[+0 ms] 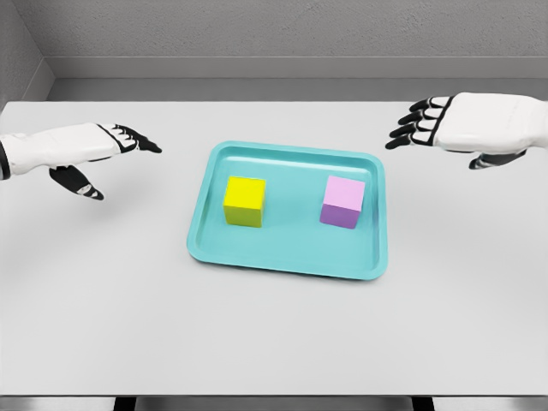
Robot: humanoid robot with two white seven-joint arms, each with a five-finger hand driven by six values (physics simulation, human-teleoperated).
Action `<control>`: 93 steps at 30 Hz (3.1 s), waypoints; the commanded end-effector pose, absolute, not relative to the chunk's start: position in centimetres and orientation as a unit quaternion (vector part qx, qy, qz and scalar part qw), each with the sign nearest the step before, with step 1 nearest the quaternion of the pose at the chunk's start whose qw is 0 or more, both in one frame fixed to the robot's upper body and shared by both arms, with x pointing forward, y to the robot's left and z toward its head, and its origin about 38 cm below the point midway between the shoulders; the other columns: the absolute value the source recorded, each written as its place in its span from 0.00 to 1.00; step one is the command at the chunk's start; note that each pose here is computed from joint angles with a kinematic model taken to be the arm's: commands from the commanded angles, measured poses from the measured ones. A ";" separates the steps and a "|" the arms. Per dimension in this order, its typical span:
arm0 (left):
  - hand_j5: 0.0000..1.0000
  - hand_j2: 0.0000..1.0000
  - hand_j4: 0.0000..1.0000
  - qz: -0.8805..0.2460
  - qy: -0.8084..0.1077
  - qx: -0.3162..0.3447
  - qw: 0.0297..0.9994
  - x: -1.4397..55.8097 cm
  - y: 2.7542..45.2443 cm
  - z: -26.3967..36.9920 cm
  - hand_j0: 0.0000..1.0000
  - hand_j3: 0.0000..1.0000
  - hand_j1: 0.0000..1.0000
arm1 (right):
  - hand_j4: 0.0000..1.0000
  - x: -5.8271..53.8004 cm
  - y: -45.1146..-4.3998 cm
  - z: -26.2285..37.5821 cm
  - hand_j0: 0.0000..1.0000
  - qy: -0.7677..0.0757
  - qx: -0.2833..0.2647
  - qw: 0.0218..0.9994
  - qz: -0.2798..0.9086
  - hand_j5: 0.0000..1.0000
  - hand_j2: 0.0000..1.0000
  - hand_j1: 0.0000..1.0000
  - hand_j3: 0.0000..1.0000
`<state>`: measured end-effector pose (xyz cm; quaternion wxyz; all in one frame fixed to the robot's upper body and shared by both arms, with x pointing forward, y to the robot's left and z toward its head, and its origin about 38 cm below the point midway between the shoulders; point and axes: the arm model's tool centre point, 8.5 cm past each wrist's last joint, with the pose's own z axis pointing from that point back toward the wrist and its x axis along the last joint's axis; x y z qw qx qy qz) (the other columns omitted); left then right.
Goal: Push two cubes
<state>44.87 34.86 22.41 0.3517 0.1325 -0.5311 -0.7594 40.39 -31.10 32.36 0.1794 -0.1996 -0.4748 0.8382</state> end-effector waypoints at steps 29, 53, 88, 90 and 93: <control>0.01 0.01 0.01 -0.859 -0.441 0.148 0.213 46.2 25.2 21.8 0.01 0.01 0.01 | 0.00 40.8 -27.3 24.0 0.00 -0.412 -0.137 0.163 0.886 0.00 0.00 0.00 0.00; 0.00 0.00 0.00 -0.903 -0.370 0.153 0.155 46.7 19.9 16.8 0.00 0.00 0.00 | 0.00 44.6 -26.7 19.6 0.00 -0.371 -0.133 0.198 0.897 0.00 0.00 0.00 0.00; 0.00 0.00 0.00 -0.893 -0.387 0.149 0.174 48.7 17.5 16.6 0.00 0.00 0.00 | 0.00 45.9 -23.7 18.3 0.00 -0.365 -0.121 0.184 0.905 0.00 0.00 0.00 0.00; 0.00 0.00 0.00 -0.893 -0.389 0.148 0.172 48.7 17.1 16.6 0.00 0.00 0.00 | 0.00 46.1 -23.2 18.6 0.00 -0.368 -0.121 0.180 0.904 0.00 0.00 0.00 0.00; 0.00 0.00 0.00 -0.892 -0.390 0.147 0.173 48.7 17.1 16.6 0.00 0.00 0.00 | 0.00 46.1 -22.5 18.5 0.00 -0.372 -0.118 0.174 0.904 0.00 0.00 0.00 0.00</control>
